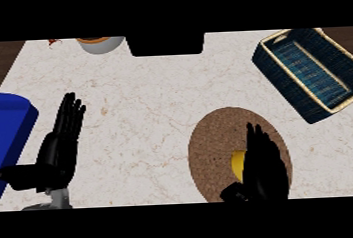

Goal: Pick the lemon from the placemat and place it in the basket

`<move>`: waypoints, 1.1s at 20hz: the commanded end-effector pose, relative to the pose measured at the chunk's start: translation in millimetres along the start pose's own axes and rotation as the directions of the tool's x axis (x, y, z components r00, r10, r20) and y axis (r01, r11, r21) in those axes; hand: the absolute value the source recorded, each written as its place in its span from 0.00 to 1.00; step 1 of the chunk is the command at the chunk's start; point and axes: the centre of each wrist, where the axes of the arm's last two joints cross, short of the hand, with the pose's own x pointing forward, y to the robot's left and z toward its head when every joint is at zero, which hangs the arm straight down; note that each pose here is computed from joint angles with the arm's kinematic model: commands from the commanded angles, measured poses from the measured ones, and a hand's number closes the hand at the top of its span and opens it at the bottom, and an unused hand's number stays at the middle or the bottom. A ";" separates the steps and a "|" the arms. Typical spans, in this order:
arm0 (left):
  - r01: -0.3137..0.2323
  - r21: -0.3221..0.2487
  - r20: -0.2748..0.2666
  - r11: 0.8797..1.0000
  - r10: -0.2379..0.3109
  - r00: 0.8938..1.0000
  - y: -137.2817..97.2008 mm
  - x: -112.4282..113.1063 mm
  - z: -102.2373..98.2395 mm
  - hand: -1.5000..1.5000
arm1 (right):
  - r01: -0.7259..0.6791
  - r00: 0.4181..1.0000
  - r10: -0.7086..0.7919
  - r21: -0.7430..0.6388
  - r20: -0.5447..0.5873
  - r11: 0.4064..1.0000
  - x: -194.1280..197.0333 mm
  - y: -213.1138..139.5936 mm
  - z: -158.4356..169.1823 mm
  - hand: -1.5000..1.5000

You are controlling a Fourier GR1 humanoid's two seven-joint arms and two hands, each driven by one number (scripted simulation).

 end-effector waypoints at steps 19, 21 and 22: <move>-0.008 -0.012 0.001 1.000 0.008 1.000 3.7 -5.2 -14.6 0.50 | 0.013 0.996 -0.008 0.054 -0.091 0.998 -24.4 30.3 -29.4 0.00; -0.005 -0.012 0.000 1.000 0.005 1.000 0.0 1.2 -18.5 0.50 | 0.010 0.995 -0.006 0.041 -0.102 0.999 -10.8 39.5 -39.6 0.00; 0.001 0.010 -0.017 1.000 -0.001 1.000 -4.6 8.0 0.5 0.50 | 0.023 0.993 -0.017 0.047 -0.118 0.999 -7.7 31.0 -23.7 0.00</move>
